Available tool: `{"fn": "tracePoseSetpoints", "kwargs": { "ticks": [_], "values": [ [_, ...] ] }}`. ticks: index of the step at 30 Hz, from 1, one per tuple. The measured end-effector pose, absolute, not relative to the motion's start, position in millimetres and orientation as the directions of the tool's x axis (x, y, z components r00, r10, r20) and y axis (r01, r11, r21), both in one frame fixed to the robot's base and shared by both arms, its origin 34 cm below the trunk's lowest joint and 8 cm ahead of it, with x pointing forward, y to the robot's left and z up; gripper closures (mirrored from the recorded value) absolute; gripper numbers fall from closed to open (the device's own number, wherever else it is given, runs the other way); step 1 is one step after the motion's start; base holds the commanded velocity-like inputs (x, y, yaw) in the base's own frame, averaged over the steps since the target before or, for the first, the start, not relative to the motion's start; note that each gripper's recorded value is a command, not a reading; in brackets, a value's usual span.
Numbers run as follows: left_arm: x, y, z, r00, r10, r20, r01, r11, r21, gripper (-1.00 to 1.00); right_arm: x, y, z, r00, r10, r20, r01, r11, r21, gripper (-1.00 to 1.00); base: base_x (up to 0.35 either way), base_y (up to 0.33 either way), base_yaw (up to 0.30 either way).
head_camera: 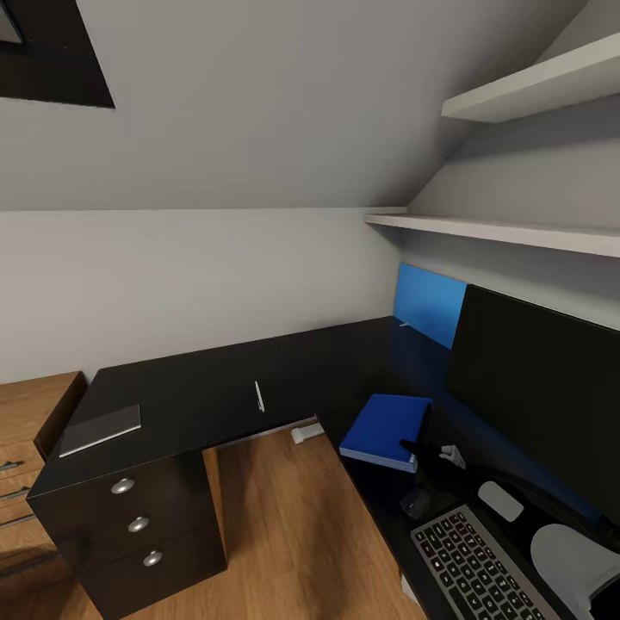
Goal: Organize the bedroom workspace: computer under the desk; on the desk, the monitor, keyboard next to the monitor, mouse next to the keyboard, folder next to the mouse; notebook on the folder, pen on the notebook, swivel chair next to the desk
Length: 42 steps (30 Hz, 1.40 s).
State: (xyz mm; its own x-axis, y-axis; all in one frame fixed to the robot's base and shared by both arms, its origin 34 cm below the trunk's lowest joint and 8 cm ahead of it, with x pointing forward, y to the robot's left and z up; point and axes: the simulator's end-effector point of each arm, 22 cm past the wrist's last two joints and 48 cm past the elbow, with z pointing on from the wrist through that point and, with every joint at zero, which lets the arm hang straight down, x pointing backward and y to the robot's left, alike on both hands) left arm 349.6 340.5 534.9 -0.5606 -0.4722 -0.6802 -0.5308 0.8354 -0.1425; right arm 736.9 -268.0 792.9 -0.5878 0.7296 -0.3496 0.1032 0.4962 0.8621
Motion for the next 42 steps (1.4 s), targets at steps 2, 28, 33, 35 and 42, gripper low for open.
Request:
{"fn": "tracePoseSetpoints", "kwargs": {
  "ticks": [2,28,33,35,42],
  "values": [
    [349.4,340.6,534.8,-0.561,-0.472,-0.68,-0.531,0.835,-0.142,-1.0,736.9,-268.0,792.8,-0.588,0.729,-0.349,0.103,0.496,0.862,1.0,0.0,0.0,0.0],
    [349.9,341.1,535.1,-0.56,-0.472,-0.681,-0.531,0.836,-0.142,-1.0,737.0,-269.0,792.9,-0.586,0.731,-0.35,0.103,0.496,0.862,1.0,0.0,0.0,-0.039],
    [349.3,342.0,535.0,-0.561,-0.472,-0.681,-0.531,0.835,-0.141,-1.0,736.8,-268.6,792.7,-0.587,0.73,-0.35,0.103,0.496,0.862,1.0,0.049,0.0,0.0],
    [349.2,341.7,535.0,-0.561,-0.472,-0.68,-0.53,0.836,-0.143,-1.0,736.6,-268.5,792.8,-0.587,0.73,-0.35,0.103,0.497,0.862,1.0,0.173,0.0,0.0],
    [349.5,341.3,534.8,-0.561,-0.472,-0.68,-0.529,0.836,-0.144,-1.0,736.6,-268.2,792.3,-0.588,0.729,-0.351,0.103,0.498,0.861,1.0,0.034,0.0,0.0]
  ]
}}
